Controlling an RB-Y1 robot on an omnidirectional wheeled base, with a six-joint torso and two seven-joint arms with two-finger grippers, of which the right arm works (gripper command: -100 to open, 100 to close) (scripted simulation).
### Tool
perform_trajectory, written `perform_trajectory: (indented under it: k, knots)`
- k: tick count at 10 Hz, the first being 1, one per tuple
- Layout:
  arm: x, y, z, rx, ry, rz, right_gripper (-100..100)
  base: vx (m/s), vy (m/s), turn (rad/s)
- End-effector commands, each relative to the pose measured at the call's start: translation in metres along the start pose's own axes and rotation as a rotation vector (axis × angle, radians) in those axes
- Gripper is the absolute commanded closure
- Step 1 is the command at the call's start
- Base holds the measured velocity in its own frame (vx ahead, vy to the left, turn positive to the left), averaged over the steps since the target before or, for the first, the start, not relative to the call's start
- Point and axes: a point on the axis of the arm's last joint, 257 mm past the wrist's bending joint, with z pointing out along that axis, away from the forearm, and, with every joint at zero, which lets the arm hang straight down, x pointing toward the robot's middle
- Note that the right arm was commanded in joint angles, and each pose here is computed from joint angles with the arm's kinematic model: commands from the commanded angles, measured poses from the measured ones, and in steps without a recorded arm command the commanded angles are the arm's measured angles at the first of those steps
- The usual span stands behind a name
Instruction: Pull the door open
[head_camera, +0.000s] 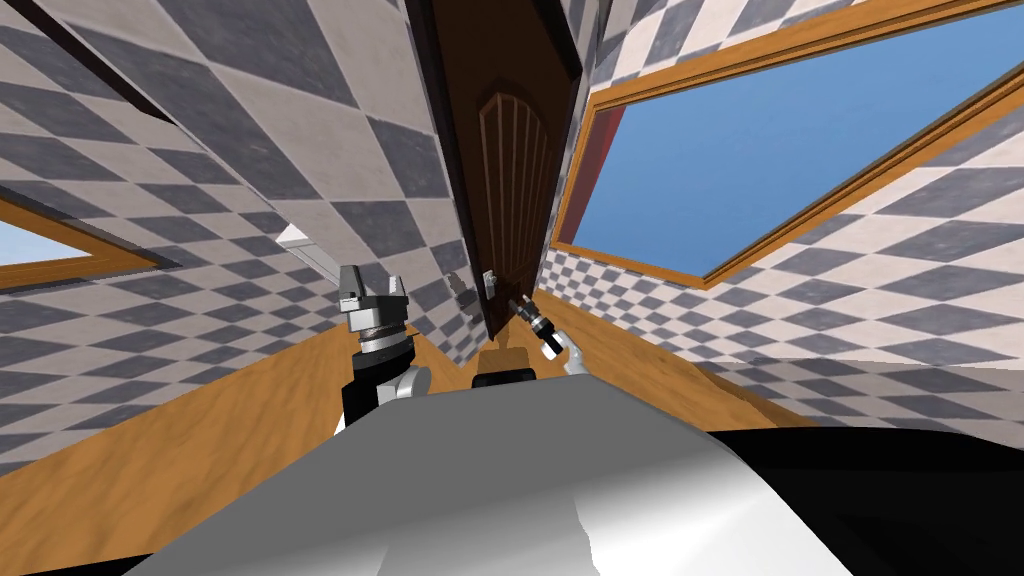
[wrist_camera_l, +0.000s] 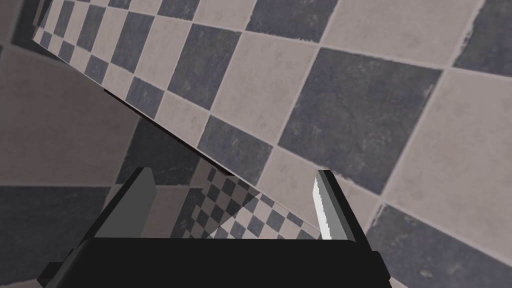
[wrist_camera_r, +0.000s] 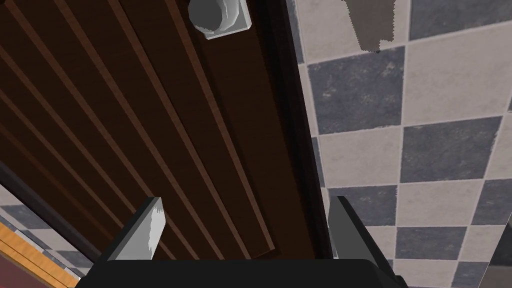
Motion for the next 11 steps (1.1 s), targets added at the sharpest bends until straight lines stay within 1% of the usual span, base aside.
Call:
perform_trajectory:
  k: [1, 3, 5, 7, 10, 11]
  knots:
    - [0.009, 0.000, 0.0017, -0.010, 0.023, -0.030, -100, 0.107, -0.077, 0.090]
    - [0.018, 0.000, 0.0023, -0.018, 0.043, -0.056, -100, 0.088, -0.047, 0.053]
    - [0.033, 0.000, 0.0028, -0.033, 0.081, -0.104, -100, 0.105, -0.040, 0.108]
    - [0.045, 0.000, 0.0027, -0.048, 0.113, -0.147, -100, 0.154, -0.065, 0.114]
    - [0.069, -0.001, 0.0012, -0.077, 0.173, -0.227, -100, 0.163, -0.068, 0.141]
    - [0.073, -0.002, 0.0008, -0.083, 0.184, -0.243, -100, 0.163, -0.042, 0.114]
